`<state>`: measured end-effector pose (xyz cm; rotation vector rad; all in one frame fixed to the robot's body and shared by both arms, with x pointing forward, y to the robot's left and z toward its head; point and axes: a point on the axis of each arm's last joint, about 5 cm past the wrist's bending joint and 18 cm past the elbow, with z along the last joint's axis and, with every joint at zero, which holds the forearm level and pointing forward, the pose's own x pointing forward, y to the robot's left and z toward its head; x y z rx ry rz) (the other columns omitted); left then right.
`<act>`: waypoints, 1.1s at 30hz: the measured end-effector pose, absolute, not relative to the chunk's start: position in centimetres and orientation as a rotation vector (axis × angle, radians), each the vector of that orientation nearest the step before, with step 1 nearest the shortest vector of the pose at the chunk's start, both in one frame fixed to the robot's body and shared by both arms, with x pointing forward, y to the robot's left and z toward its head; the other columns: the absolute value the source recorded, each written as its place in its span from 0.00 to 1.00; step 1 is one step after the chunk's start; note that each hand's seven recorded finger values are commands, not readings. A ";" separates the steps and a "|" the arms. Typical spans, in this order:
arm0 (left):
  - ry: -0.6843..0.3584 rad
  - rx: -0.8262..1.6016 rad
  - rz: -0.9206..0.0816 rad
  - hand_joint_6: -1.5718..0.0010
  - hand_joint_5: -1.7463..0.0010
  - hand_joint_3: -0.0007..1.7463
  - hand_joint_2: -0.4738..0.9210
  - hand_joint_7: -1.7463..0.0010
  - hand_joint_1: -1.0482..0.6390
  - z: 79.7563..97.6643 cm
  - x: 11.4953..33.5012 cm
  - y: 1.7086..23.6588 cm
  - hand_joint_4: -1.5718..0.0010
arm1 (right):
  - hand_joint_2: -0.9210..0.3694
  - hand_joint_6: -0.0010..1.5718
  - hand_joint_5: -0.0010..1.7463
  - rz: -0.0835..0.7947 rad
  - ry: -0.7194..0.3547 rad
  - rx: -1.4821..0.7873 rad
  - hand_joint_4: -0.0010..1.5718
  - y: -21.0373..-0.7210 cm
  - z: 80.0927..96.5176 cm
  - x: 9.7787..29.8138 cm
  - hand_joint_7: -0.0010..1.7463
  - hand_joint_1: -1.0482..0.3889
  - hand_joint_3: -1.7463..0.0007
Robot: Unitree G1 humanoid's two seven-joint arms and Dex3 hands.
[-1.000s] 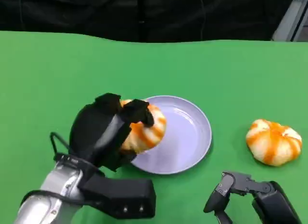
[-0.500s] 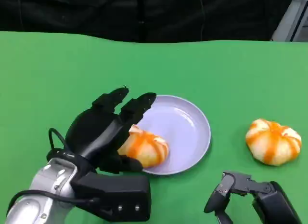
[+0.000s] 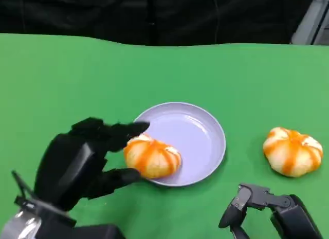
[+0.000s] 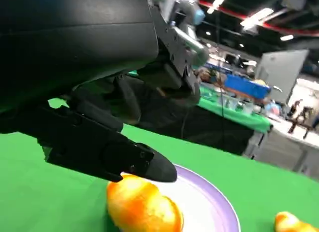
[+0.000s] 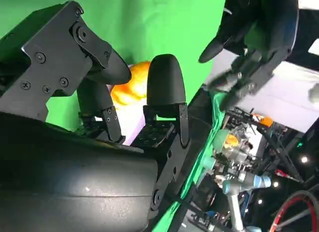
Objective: Grasp the bread from the table and place it into the plate.
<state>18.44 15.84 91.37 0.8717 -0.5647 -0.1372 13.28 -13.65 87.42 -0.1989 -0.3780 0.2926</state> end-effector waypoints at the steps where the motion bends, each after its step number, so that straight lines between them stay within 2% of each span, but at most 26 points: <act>1: -0.578 0.839 -0.121 0.49 0.27 0.04 1.00 0.78 0.44 91.3 18.1 16.0 0.59 | 0.50 0.53 0.91 0.293 -0.378 -0.199 0.50 -13.7 87.4 13.3 0.70 0.74 0.21; 6: -0.618 0.737 -0.085 0.52 0.24 0.04 1.00 0.70 0.45 90.8 16.9 16.1 0.58 | 0.49 0.53 0.91 0.288 -0.376 -0.204 0.50 -13.8 87.4 13.3 0.70 0.74 0.21; 9: -0.623 0.708 -0.062 0.50 0.19 0.05 0.98 0.61 0.53 90.7 16.7 16.3 0.57 | 0.50 0.53 0.91 0.289 -0.381 -0.205 0.50 -13.8 87.5 13.4 0.70 0.76 0.21; 10: -0.610 0.660 -0.042 0.51 0.19 0.14 0.92 0.52 0.57 90.4 16.4 16.2 0.55 | 0.50 0.53 0.90 0.289 -0.379 -0.206 0.50 -13.9 87.4 13.4 0.70 0.75 0.21; 12: -0.568 0.544 -0.007 0.51 0.18 0.49 0.71 0.43 0.62 89.5 15.4 15.9 0.53 | 0.49 0.53 0.90 0.287 -0.376 -0.207 0.50 -13.9 87.4 13.4 0.70 0.75 0.22; 13: -0.545 0.500 0.005 0.50 0.17 0.60 0.64 0.40 0.64 89.1 14.9 15.8 0.52 | 0.49 0.53 0.90 0.287 -0.376 -0.203 0.49 -13.9 87.4 13.4 0.70 0.74 0.23; 16: -0.505 0.422 0.039 0.47 0.15 0.74 0.60 0.36 0.65 88.3 14.2 15.8 0.48 | 0.49 0.52 0.89 0.292 -0.377 -0.198 0.50 -14.0 87.4 13.4 0.70 0.75 0.23; 18: -0.498 0.385 0.057 0.47 0.14 0.76 0.59 0.35 0.66 88.2 14.0 15.9 0.47 | 0.49 0.52 0.89 0.292 -0.377 -0.199 0.50 -14.0 87.4 13.5 0.70 0.75 0.23; 22: -0.471 0.289 0.073 0.48 0.11 0.76 0.65 0.26 0.65 88.2 13.9 15.9 0.46 | 0.49 0.53 0.90 0.295 -0.377 -0.202 0.50 -14.1 87.4 13.4 0.69 0.74 0.22; 25: -0.444 0.219 0.069 0.49 0.10 0.76 0.65 0.24 0.65 88.1 13.6 15.8 0.46 | 0.49 0.53 0.90 0.297 -0.376 -0.205 0.49 -14.1 87.4 13.4 0.69 0.74 0.22; 26: -0.441 0.214 0.064 0.51 0.05 0.75 0.67 0.17 0.66 88.0 13.6 15.7 0.47 | 0.49 0.53 0.90 0.297 -0.376 -0.205 0.50 -14.1 87.4 13.4 0.69 0.75 0.22; 28: -0.421 0.167 0.058 0.53 0.02 0.73 0.69 0.12 0.66 87.9 13.5 15.8 0.49 | 0.48 0.53 0.90 0.297 -0.377 -0.206 0.50 -14.1 87.4 13.4 0.70 0.74 0.23; 33: -0.352 0.086 0.054 0.55 0.00 0.73 0.70 0.09 0.65 87.1 12.9 15.9 0.48 | 0.47 0.53 0.90 0.296 -0.372 -0.209 0.50 -14.3 87.4 13.3 0.70 0.76 0.24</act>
